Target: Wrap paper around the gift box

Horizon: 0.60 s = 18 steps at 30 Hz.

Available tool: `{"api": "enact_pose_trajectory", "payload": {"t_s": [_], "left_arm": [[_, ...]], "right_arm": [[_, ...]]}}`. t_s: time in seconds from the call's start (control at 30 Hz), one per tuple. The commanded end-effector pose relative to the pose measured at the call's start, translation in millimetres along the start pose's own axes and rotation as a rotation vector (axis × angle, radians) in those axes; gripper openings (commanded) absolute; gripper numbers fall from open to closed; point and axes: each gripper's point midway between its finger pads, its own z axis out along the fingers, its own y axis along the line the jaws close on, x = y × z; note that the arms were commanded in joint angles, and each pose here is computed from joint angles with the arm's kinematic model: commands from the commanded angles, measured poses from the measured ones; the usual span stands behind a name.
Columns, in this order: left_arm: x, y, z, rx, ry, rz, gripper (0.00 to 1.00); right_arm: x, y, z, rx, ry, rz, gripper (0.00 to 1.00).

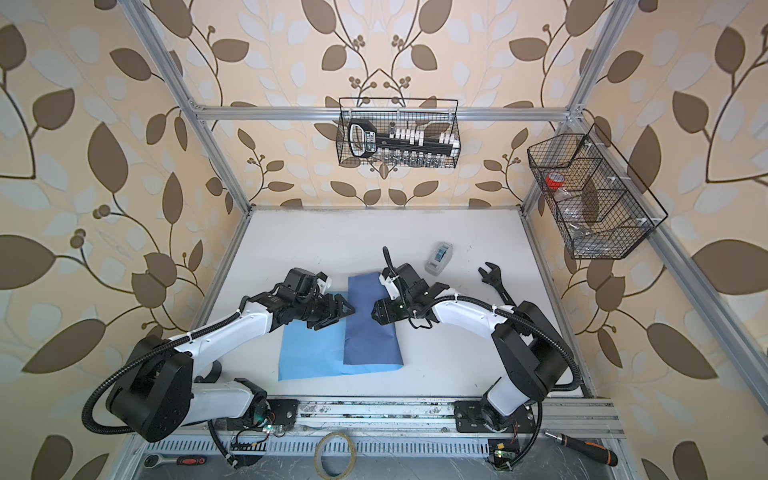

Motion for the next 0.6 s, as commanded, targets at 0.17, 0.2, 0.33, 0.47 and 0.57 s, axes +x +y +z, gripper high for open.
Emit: {"api": "enact_pose_trajectory", "payload": {"t_s": [0.17,0.2,0.33,0.47,0.57], "left_arm": [[13,0,1,0.027,0.042,0.009,0.7],[14,0,2,0.028,0.044,0.008,0.69],[14,-3,8,0.045,0.064,0.007,0.61],[17,-8,15,0.061,0.089,0.017,0.55],[19,-5,19,0.056,0.101,0.014,0.48]], "right_arm": [[0,-1,0,0.024,0.003,-0.004,0.76],[0,-1,1,0.025,0.003,-0.004,0.77],[2,-2,3,0.026,0.007,-0.001,0.78],[3,-3,4,0.032,0.01,0.0,0.78],[3,-3,5,0.032,0.01,-0.001,0.78]]}}
